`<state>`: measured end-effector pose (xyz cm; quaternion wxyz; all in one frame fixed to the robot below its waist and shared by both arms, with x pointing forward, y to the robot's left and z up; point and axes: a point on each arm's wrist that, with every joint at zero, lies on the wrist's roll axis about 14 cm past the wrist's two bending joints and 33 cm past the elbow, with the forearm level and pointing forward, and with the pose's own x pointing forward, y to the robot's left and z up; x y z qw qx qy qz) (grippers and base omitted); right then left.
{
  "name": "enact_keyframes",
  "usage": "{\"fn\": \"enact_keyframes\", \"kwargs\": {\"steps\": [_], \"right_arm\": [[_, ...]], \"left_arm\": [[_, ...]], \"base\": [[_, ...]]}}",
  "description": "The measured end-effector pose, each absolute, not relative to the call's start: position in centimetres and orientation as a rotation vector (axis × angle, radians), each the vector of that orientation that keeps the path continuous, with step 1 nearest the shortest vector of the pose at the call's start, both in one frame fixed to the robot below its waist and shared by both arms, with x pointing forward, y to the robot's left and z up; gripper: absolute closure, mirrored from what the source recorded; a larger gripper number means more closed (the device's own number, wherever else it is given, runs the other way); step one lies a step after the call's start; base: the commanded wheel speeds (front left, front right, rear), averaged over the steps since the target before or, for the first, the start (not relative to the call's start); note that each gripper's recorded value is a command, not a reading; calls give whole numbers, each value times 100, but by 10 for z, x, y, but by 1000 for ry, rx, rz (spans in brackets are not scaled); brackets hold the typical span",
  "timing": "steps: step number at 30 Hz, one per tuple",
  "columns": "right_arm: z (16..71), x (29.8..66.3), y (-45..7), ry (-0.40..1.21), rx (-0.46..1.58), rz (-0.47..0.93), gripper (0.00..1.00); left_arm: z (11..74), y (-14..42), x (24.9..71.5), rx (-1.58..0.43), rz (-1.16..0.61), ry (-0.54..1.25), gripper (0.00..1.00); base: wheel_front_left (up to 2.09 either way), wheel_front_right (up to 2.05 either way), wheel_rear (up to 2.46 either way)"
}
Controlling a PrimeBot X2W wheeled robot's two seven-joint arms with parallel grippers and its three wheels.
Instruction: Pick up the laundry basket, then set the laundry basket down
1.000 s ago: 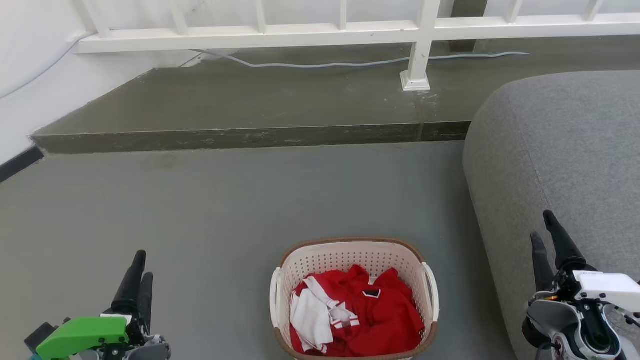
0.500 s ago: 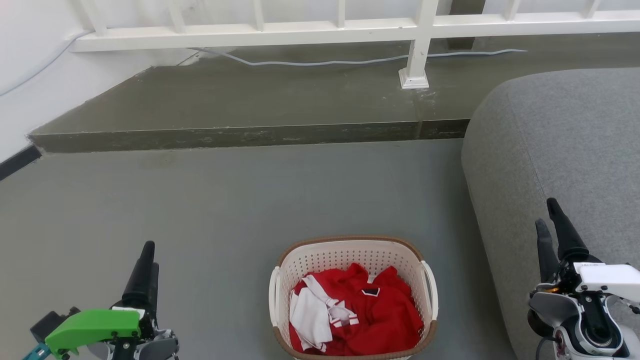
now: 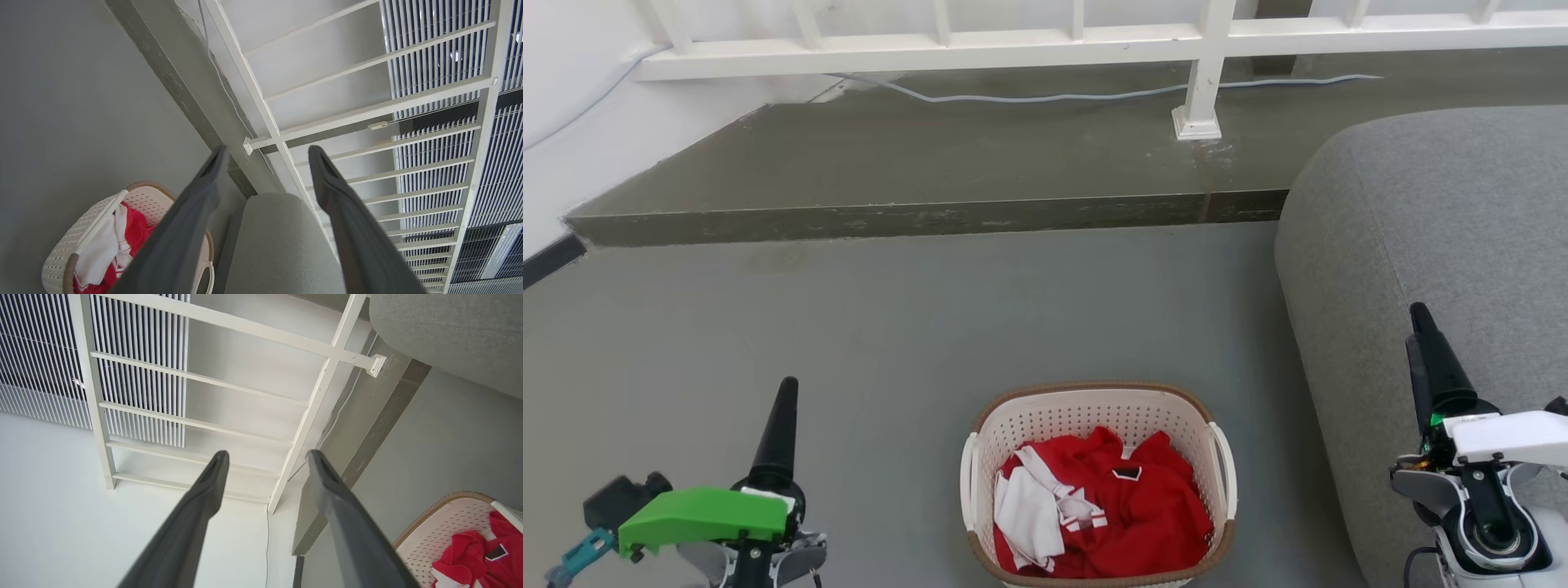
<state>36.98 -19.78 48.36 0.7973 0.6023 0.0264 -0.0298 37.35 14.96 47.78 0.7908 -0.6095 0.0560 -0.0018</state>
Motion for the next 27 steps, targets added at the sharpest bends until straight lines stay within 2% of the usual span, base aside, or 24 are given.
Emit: {"fn": "enact_keyframes", "kwargs": {"steps": [27], "right_arm": [[482,371,-188,89,785,34,0]], "left_arm": [[495,125,382,-801,-117,82,0]], "base": [[0,0,0]]}}
